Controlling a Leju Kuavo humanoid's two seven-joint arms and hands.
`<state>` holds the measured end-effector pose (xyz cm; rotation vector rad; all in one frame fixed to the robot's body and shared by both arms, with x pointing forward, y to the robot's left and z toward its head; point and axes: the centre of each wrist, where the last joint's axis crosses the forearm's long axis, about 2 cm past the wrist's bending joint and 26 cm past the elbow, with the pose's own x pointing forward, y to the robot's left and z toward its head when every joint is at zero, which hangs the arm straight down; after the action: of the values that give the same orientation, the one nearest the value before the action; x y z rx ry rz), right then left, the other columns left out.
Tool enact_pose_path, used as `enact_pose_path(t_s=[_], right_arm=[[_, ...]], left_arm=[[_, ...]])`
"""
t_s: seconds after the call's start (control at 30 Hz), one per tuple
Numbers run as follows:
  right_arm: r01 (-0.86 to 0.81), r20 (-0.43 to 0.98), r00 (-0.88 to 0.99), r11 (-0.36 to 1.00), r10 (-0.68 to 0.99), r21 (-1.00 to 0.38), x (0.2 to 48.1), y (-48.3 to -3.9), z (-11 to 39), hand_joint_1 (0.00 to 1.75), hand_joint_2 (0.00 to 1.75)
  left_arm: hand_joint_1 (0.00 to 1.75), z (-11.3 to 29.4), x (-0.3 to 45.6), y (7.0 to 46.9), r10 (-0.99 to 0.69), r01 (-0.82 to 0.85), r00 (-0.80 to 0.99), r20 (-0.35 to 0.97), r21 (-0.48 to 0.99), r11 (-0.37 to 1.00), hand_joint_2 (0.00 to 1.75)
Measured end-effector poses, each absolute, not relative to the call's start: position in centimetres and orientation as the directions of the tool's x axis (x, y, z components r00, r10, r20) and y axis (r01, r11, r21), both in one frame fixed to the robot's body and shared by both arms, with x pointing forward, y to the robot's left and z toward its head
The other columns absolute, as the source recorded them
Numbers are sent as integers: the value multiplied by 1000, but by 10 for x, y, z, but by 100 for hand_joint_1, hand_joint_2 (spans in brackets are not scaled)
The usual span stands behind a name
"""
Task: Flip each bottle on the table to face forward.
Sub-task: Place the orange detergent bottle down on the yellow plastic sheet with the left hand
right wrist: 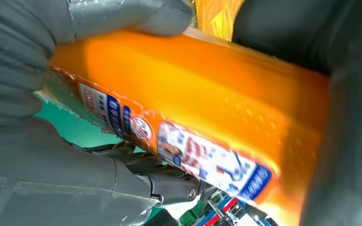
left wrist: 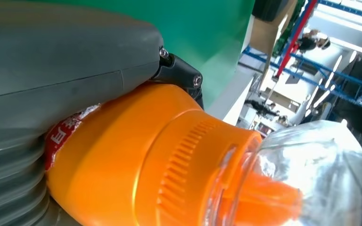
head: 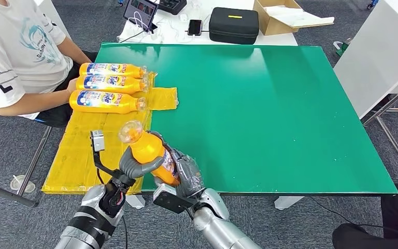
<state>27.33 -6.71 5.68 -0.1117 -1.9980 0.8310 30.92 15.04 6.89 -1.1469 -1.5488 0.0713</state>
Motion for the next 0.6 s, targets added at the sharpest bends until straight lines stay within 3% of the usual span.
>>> enact_pose_path(t_s=[0.6], right_arm=[[-127, 701, -601, 821, 383, -557, 274, -63, 76, 0, 0]], left_arm=[[175, 95, 336, 166, 607, 452, -100, 788, -508, 734, 175]])
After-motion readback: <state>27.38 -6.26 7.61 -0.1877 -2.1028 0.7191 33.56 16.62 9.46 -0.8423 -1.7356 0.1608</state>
